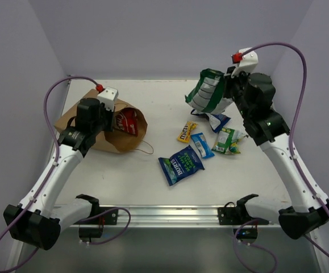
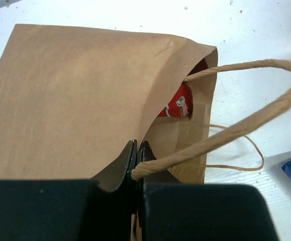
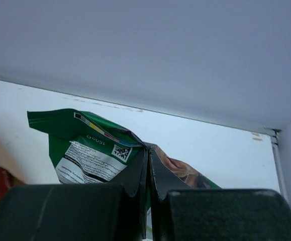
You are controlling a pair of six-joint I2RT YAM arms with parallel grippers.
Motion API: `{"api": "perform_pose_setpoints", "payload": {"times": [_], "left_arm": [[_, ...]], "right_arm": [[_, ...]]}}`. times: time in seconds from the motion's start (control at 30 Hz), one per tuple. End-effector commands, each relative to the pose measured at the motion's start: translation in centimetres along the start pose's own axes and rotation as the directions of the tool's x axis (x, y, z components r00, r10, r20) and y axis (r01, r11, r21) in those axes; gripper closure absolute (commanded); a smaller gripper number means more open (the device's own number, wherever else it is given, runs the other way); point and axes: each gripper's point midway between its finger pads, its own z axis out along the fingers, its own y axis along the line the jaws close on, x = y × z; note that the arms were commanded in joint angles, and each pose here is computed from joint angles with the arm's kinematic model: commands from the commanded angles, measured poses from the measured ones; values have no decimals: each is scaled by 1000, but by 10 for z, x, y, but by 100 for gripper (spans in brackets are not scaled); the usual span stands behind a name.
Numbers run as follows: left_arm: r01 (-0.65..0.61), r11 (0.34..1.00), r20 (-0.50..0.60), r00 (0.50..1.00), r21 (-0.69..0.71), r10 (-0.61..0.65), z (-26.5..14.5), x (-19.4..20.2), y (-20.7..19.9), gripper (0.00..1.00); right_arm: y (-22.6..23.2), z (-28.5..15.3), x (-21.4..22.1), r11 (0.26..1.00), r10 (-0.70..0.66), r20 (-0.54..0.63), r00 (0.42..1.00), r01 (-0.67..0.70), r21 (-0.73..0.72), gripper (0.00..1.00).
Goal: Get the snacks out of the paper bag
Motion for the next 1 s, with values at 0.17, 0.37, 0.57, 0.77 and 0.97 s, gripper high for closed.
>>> {"api": "perform_pose_setpoints", "payload": {"times": [0.17,0.37,0.57,0.77,0.97], "left_arm": [[28,999,84,996,28,-31,-9,-18,-5,100],[25,998,113,993,62,-32,-14,-25,-11,100],[21,996,133,991,91,-33,-16,-26,-16,100],[50,989,137,988,141,-70,-15,-31,-25,100],[44,982,152,986,183,-72,-21,-42,-32,100]], "right_arm": [[-127,83,28,935,26,-74,997,2,356,100],[-184,127,31,840,-166,-22,986,153,521,100],[-182,140,145,835,-199,-305,931,324,445,100],[-145,100,273,903,54,-555,830,197,382,91],[-71,46,256,946,206,-512,834,-36,322,59]]}}
